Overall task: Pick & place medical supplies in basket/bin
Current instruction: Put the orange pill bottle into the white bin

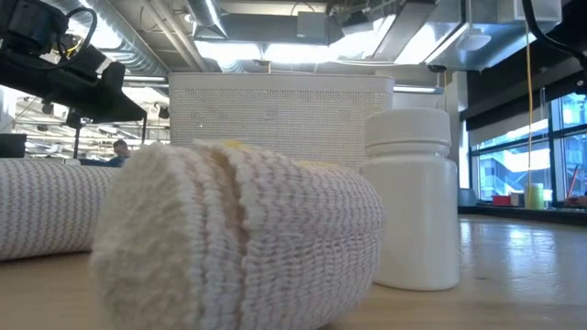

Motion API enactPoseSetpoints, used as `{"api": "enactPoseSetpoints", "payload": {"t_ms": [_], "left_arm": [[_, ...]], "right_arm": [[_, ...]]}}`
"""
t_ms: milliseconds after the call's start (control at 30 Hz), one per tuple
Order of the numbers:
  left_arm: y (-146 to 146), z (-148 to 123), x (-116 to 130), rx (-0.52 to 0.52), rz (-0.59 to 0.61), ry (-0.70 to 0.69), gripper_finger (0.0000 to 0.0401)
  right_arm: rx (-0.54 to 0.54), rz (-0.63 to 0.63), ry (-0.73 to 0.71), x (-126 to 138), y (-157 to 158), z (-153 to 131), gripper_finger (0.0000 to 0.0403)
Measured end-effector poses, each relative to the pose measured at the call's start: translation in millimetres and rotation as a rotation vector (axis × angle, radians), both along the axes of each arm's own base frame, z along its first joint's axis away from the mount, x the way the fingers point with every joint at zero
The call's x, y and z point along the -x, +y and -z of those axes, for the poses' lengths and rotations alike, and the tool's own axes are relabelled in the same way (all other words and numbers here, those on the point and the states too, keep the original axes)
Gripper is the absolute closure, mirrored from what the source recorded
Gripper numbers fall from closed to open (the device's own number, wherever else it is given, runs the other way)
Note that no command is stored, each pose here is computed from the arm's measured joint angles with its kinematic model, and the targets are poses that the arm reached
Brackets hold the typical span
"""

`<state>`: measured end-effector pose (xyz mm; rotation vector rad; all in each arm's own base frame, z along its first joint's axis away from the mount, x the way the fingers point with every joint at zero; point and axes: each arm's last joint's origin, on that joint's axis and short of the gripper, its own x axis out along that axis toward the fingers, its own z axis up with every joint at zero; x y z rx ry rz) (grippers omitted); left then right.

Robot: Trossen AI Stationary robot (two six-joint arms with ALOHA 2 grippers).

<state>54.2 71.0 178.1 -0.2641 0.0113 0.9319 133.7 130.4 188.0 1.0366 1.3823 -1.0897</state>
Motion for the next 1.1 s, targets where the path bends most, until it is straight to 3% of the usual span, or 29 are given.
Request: {"api": "enactPoseSetpoints", "payload": {"t_ms": [167, 633, 867, 967, 1100], "left_arm": [[0.0, 0.0, 0.0, 0.0, 0.0, 0.0, 0.0329], [0.0, 0.1, 0.0, 0.0, 0.0, 0.001, 0.0329], [0.0, 0.3, 0.0, 0.002, 0.0, 0.002, 0.0329], [0.0, 0.5, 0.0, 0.003, 0.0, 0.003, 0.0329], [0.0, 0.4, 0.0, 0.002, 0.0, 0.002, 0.0329]], "right_arm": [[-0.006, 0.062, 0.055, 1.7, 0.3, 1.4, 0.0037], [0.012, 0.131, 0.044, 0.8, 0.1, 3.0, 0.0038], [-0.012, 0.132, 0.029, 5.3, -4.0, 26.0, 0.0038], [-0.035, 0.131, 0.041, 7.9, -5.5, 34.3, 0.0051], [-0.039, 0.124, 0.04, 9.0, -6.5, 37.6, 0.0096]]}}
